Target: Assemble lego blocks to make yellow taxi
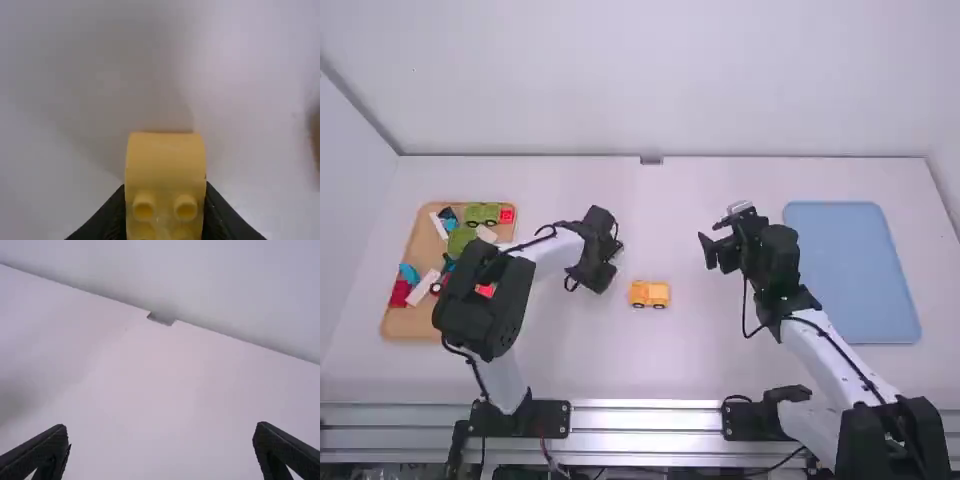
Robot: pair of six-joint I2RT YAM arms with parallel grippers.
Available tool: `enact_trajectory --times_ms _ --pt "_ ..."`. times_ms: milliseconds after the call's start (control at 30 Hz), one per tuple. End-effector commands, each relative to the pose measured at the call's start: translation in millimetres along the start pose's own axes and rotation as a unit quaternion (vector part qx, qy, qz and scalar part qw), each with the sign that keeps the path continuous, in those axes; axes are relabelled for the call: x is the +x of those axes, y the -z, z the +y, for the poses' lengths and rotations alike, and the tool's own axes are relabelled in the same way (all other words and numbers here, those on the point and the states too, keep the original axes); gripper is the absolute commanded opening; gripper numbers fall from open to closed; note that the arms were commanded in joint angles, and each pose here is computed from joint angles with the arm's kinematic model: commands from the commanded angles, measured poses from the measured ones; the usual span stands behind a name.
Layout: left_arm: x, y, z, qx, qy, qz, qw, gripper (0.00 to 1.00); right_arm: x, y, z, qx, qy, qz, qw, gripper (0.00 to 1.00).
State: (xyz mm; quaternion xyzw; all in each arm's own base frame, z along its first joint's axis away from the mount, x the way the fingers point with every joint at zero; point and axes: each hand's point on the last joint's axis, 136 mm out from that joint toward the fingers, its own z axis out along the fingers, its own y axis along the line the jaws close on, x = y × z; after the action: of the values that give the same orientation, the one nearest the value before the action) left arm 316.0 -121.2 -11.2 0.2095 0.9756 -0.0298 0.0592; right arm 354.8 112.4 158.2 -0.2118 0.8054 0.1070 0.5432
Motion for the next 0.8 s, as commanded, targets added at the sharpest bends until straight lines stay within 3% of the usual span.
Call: enact_trajectory --times_ms 0,333,533,767 --pt "-3 1 -5 0.011 0.158 0.001 0.987 0.04 -1 2 2 -0.002 0.003 -0.006 1.0 0.98" --pt "0 -3 -5 0.013 0.416 0.003 0.909 0.02 1 2 2 -0.003 0.0 -0.002 1.0 0.98" --pt "21 -2 -3 -0.018 0.648 0.039 0.76 0.02 1 2 2 -0.003 0.0 -0.001 1.0 0.98" --pt "18 -4 -5 -0.018 0.782 0.03 0.623 0.02 3 2 3 -0.004 0.0 0.001 1.0 0.98"
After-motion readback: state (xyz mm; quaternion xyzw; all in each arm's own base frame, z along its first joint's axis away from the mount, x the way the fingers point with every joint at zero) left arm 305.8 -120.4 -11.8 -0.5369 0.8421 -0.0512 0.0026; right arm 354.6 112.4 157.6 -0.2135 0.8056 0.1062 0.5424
